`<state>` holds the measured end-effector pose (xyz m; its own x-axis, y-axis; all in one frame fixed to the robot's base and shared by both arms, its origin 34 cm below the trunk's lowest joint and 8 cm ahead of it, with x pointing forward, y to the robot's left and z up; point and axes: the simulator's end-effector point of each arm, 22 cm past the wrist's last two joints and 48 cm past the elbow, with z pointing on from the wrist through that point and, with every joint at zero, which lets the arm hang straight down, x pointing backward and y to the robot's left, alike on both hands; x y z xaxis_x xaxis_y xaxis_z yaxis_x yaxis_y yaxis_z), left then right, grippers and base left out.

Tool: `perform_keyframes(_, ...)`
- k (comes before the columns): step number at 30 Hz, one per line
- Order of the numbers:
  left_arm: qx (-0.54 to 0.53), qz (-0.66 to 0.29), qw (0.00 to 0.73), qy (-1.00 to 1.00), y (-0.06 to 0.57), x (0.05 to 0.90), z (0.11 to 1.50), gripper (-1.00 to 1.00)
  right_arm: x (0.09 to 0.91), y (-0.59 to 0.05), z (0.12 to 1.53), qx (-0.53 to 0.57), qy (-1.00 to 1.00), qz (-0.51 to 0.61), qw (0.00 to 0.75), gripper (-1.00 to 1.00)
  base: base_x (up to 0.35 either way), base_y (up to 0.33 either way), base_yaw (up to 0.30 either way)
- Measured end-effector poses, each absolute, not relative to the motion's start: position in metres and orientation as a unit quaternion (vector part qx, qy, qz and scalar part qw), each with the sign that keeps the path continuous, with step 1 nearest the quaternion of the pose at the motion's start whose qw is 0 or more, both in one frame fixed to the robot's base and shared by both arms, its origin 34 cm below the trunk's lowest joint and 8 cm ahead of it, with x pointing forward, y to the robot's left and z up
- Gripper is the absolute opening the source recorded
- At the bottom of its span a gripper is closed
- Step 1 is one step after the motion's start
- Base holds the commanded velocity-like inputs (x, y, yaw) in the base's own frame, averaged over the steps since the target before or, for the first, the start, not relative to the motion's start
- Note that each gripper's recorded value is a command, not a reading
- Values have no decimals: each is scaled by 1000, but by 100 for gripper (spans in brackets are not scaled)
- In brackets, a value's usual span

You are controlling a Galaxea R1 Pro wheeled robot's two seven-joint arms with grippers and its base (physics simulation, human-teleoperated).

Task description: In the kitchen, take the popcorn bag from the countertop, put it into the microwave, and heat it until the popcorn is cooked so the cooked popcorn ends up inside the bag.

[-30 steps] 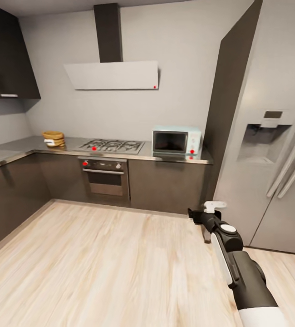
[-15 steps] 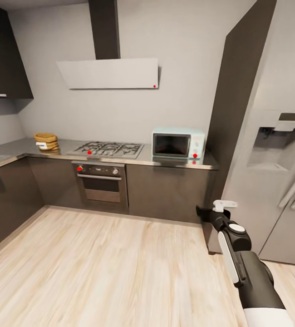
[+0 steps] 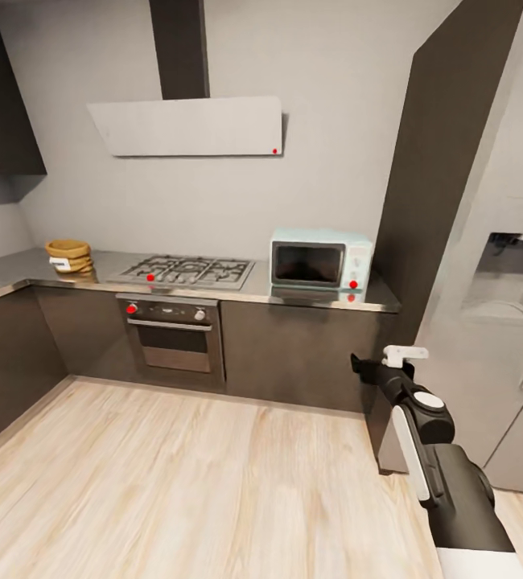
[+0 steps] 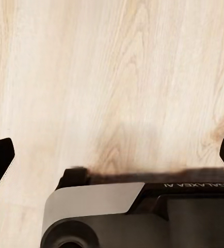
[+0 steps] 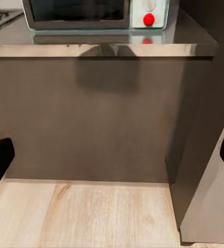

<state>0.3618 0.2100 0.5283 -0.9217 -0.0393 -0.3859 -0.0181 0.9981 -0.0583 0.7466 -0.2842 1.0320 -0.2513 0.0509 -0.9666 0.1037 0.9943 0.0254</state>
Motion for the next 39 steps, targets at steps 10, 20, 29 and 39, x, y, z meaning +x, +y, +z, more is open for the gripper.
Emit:
perform_keyframes(10,-14,-26,195,980,212,359,528,100,742,-290,1053,47,776,-29,628,100,344,0,0)
perform_keyframes(20,-54,-4,180,982,244,319,519,100,741,-305,1056,43,774,-46,630,100,344,0,0)
perform_keyframes(29,-58,-3,180,982,246,319,519,100,741,-302,1056,40,774,-45,630,100,344,0,0)
perform_keyframes(39,-63,-3,180,982,246,319,519,100,741,-303,1056,42,774,-46,630,100,324,-163,0)
